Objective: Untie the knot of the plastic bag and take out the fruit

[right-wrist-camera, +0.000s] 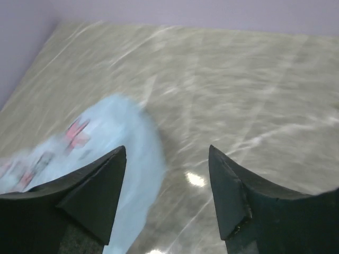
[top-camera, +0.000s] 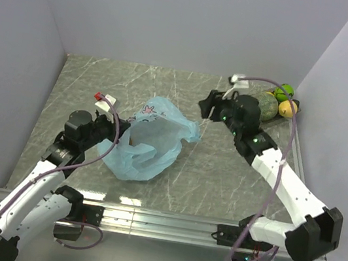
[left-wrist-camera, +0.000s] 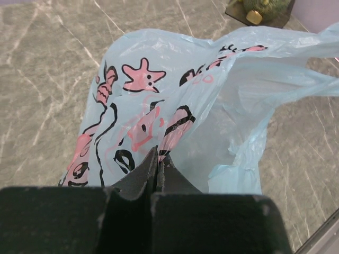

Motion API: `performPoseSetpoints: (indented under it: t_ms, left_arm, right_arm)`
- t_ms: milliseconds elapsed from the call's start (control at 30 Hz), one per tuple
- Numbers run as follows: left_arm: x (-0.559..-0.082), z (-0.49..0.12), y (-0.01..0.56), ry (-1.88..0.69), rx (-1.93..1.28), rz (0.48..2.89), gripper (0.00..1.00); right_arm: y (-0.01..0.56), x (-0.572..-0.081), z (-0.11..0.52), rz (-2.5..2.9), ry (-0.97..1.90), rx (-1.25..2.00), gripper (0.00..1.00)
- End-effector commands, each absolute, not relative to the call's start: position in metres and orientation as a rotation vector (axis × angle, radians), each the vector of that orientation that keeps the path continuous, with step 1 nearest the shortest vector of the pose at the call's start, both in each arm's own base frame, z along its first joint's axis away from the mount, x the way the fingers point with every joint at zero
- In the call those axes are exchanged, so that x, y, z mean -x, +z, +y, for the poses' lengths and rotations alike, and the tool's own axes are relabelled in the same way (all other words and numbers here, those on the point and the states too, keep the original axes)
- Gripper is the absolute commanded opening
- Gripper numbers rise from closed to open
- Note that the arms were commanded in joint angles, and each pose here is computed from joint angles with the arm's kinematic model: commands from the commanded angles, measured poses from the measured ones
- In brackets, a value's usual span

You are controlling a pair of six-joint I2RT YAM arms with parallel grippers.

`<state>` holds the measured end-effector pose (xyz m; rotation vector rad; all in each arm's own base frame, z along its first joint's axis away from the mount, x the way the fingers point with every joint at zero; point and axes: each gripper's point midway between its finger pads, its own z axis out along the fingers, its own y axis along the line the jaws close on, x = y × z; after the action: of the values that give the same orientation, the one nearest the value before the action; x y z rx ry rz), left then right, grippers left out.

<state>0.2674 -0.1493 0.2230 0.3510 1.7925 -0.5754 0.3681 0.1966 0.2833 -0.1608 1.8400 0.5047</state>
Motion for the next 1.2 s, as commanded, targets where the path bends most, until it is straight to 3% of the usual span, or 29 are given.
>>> performPoseSetpoints:
  t_ms: [0,133,300,533,633,833,1000,1167]
  left_arm:
    - [-0.271,-0.138,0.24,-0.534,-0.275,1.744,0.01]
    - [-0.272,-0.133,0.242,-0.542,-0.177,1.761,0.01]
    - [-0.273,-0.123,0.236,-0.513,-0.091,1.793,0.01]
    - [-0.267,-0.12,0.224,-0.519,-0.043,1.862,0.02]
    - [-0.264,-0.108,0.221,-0.491,0.062,1.873,0.01]
    - [-0.256,-0.087,0.227,-0.446,0.204,1.825,0.01]
    - [-0.262,-0.102,0.231,-0.454,0.034,1.832,0.01]
    - [-0.314,-0.149,0.267,-0.527,-0.21,1.785,0.0]
  right_arm:
    - [0.323,-0.322,0.244,1.643,0.631,0.446,0.61]
    - [0.328,-0.248,0.31,1.529,0.834,0.748,0.49]
    - [0.327,-0.216,0.342,1.473,0.876,0.846,0.47]
    - [0.284,-0.22,0.384,1.561,0.878,1.013,0.41]
    - [0.243,-0.238,0.395,1.647,0.828,0.977,0.36]
    - [0.168,-0.244,0.417,1.842,0.843,1.013,0.37]
    - [0.146,-0.272,0.39,1.947,0.668,0.812,0.44]
    - [0.162,-0.304,0.341,1.979,0.565,0.53,0.45]
